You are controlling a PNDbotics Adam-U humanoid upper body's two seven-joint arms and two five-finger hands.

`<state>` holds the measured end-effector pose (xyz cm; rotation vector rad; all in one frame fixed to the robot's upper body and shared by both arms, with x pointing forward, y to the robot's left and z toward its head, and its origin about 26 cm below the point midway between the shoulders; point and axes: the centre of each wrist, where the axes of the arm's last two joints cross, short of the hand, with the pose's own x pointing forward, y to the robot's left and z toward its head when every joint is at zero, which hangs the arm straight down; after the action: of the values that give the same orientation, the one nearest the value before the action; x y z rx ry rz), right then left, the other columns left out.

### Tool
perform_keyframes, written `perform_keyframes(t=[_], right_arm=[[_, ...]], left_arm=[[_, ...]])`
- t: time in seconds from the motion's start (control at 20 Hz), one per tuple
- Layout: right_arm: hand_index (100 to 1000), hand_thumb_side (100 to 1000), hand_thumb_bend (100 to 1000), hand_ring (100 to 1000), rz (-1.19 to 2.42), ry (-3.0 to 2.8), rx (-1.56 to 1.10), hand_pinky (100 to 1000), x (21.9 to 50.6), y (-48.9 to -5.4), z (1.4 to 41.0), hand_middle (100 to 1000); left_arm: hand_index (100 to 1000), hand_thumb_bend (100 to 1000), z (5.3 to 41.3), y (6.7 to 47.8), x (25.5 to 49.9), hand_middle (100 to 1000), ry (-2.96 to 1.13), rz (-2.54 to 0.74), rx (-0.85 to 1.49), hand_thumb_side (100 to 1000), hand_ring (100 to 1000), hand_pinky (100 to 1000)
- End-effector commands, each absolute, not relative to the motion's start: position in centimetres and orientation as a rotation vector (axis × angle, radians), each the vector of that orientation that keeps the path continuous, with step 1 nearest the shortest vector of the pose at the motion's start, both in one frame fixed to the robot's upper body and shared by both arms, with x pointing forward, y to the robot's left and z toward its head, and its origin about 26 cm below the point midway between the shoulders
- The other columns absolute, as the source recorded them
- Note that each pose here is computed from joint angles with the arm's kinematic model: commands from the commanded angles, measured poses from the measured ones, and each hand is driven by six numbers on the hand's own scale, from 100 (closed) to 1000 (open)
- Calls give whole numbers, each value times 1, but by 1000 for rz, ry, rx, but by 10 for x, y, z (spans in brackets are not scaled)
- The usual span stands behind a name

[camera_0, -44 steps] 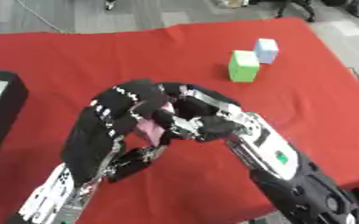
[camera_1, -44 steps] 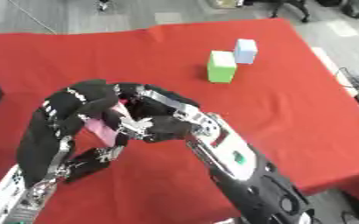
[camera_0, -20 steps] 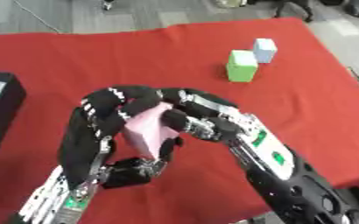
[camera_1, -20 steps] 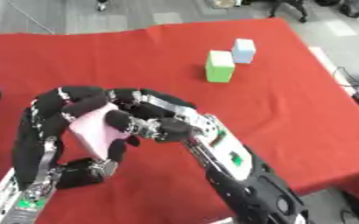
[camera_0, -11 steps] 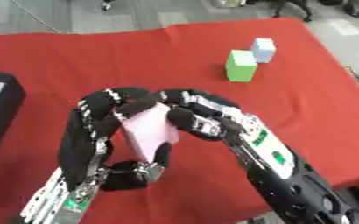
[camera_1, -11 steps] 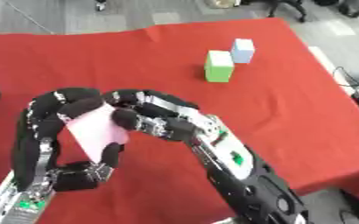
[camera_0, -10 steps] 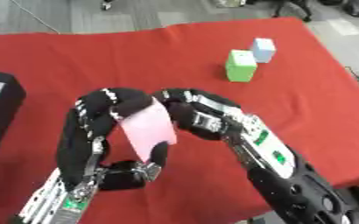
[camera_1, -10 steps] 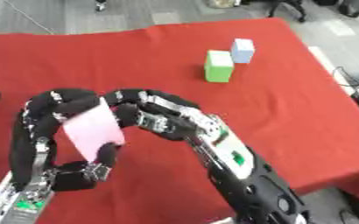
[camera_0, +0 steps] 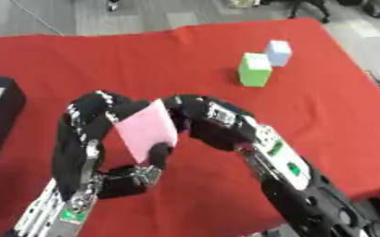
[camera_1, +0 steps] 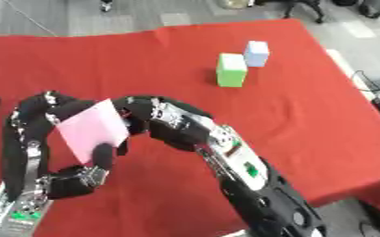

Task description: Pick up the objects with one hand, pass them to the other hand, and then place them into the box on the other side of the table.

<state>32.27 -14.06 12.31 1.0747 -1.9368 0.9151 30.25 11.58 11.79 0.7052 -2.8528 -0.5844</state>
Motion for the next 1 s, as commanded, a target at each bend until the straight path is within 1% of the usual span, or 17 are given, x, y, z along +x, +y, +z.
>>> perform_keyframes(t=[0.05,0.35,0.65,0.85,1.0], right_arm=[[584,899,100,474,883,-1957,1067,528,324,-143,127,526],[585,913,100,473,857,-1950,1051,528,324,-143,124,523],[586,912,100,473,841,-1952,1036,528,325,-145,122,523],[588,884,100,475,825,-1983,996,531,327,-151,123,525],[590,841,100,476,783,-2030,920,533,330,-166,125,528]], left_arm=[[398,100,125,128,307,348,-2850,-515,742,631,373,391],[396,100,130,131,306,358,-2846,-431,722,669,384,389],[394,100,135,134,304,359,-2847,-376,725,672,386,388],[392,100,144,143,303,357,-2853,-318,757,672,384,388],[391,100,154,160,301,346,-2848,-294,831,643,371,388]])
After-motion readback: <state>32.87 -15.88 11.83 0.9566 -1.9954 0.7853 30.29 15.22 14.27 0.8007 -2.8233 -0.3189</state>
